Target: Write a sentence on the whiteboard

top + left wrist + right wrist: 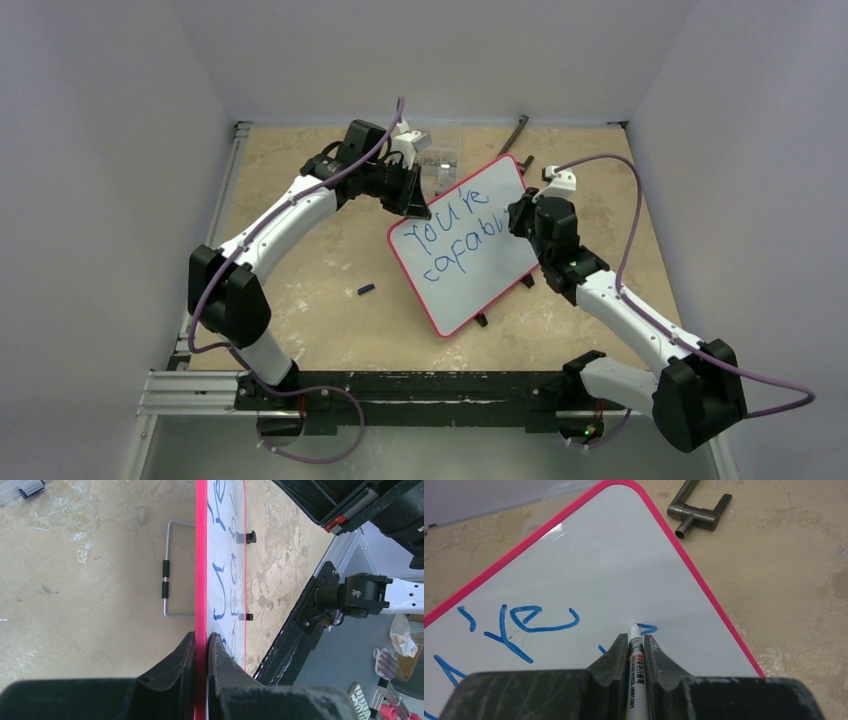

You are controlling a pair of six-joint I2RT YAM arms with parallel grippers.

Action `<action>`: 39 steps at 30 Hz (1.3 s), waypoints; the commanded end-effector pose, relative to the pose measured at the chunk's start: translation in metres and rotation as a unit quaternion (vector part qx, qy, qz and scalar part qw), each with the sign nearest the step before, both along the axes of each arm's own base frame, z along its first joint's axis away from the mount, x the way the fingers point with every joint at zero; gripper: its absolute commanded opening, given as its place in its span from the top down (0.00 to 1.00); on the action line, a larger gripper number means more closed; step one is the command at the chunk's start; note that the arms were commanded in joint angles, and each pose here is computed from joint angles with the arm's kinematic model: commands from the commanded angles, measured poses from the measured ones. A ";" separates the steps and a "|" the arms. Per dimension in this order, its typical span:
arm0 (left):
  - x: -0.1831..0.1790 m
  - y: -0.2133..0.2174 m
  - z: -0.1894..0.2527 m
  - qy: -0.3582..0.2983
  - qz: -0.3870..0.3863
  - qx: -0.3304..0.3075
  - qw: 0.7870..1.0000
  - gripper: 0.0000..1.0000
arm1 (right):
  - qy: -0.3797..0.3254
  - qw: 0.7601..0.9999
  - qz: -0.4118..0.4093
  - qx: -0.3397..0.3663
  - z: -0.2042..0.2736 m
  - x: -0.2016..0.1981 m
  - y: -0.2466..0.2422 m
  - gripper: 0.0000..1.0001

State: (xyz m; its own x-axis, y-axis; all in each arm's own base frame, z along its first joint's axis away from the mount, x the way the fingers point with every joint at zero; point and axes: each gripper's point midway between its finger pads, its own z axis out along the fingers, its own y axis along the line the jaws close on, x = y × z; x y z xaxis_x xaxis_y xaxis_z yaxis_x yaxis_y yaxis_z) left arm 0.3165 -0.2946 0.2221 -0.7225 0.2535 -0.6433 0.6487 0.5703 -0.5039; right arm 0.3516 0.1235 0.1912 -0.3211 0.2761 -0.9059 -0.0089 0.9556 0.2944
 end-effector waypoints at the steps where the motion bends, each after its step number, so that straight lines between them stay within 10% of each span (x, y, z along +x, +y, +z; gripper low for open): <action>1: 0.016 0.007 0.014 -0.065 0.012 0.008 0.998 1.00 | -0.018 0.999 0.025 0.030 0.017 0.002 0.014 1.00; 21: 0.015 0.008 0.016 -0.067 0.013 0.007 0.998 1.00 | 0.038 0.999 -0.033 0.000 -0.034 -0.021 -0.017 1.00; 39: 0.015 0.008 0.018 -0.068 0.013 0.004 0.998 1.00 | -0.015 0.997 -0.066 -0.024 0.023 -0.008 -0.038 1.00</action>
State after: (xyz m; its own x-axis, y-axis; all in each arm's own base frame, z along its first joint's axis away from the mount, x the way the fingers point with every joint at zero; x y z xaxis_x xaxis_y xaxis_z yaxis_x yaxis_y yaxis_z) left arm 0.3160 -0.2953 0.2226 -0.7205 0.2546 -0.6450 0.6521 0.5651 -0.5054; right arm 0.3440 0.0887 0.1713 -0.3458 0.2625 -0.9008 0.1311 0.9642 0.2306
